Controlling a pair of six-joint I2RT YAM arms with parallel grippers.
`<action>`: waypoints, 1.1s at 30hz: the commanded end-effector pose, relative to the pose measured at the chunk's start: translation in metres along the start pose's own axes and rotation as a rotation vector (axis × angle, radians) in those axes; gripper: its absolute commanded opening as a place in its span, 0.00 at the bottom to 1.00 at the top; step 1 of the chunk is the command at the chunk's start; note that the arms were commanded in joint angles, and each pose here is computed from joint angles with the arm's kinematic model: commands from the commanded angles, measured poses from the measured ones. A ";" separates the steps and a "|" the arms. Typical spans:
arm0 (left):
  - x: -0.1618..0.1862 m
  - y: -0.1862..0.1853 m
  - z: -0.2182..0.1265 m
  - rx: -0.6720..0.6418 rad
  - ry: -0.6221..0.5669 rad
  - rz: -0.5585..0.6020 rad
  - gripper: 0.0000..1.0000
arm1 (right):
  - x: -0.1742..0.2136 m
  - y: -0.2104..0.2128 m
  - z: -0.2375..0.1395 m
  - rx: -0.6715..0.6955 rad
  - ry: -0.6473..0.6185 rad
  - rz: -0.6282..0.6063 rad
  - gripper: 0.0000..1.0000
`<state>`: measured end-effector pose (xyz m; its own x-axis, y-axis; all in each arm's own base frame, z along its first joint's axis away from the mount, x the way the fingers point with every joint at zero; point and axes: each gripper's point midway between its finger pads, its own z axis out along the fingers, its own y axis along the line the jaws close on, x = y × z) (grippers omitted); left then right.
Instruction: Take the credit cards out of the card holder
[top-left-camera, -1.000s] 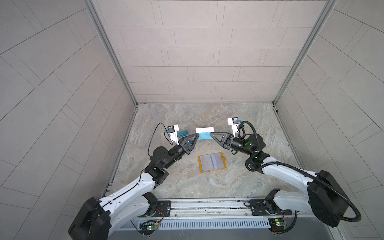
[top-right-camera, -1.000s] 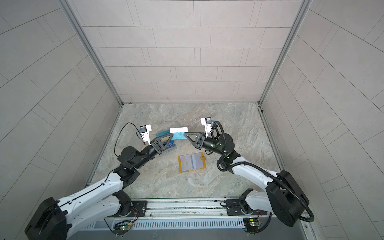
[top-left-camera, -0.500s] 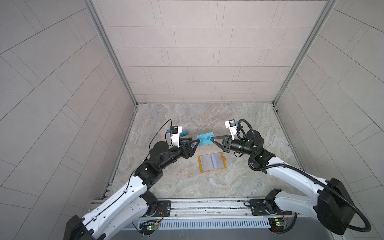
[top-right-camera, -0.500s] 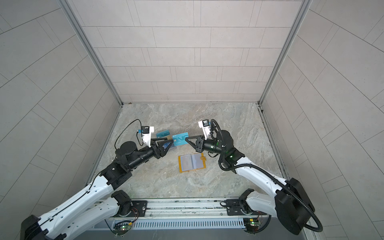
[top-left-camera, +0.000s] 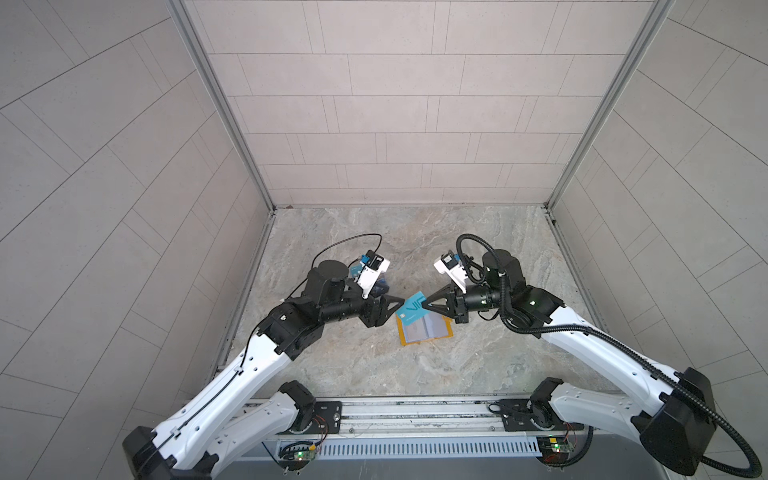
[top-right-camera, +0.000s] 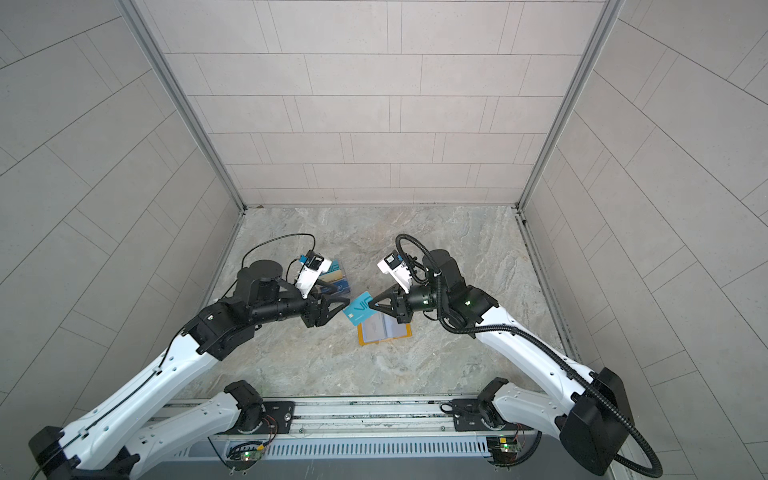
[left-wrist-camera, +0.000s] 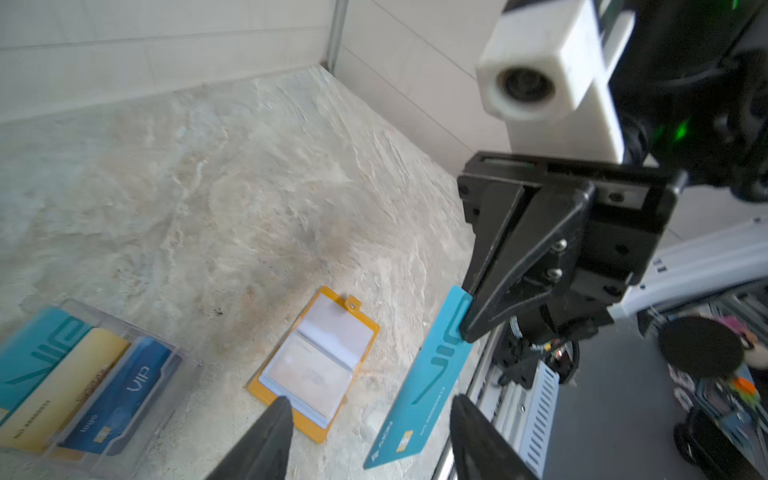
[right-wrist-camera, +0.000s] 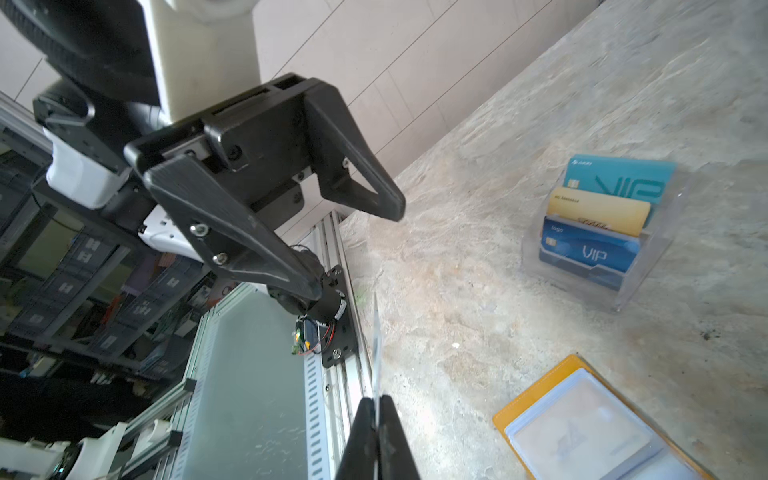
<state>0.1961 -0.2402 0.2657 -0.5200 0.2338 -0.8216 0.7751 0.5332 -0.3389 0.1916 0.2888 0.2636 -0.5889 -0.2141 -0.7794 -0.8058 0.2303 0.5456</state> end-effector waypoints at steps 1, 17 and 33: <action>0.011 -0.025 0.000 0.150 0.081 0.044 0.60 | 0.011 0.018 -0.003 -0.069 0.058 -0.078 0.00; 0.028 -0.051 0.001 0.347 0.169 0.061 0.45 | 0.011 0.023 0.006 -0.125 0.095 -0.114 0.00; 0.034 -0.054 0.003 0.383 0.200 0.041 0.24 | 0.004 0.018 0.010 -0.102 0.071 -0.113 0.00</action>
<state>0.1444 -0.2618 0.2455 -0.5294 0.4194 -0.7374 0.8480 0.2358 -0.4747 0.1696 0.2974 0.2544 -0.5462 -0.3297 -0.7701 -0.8332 0.1193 0.5399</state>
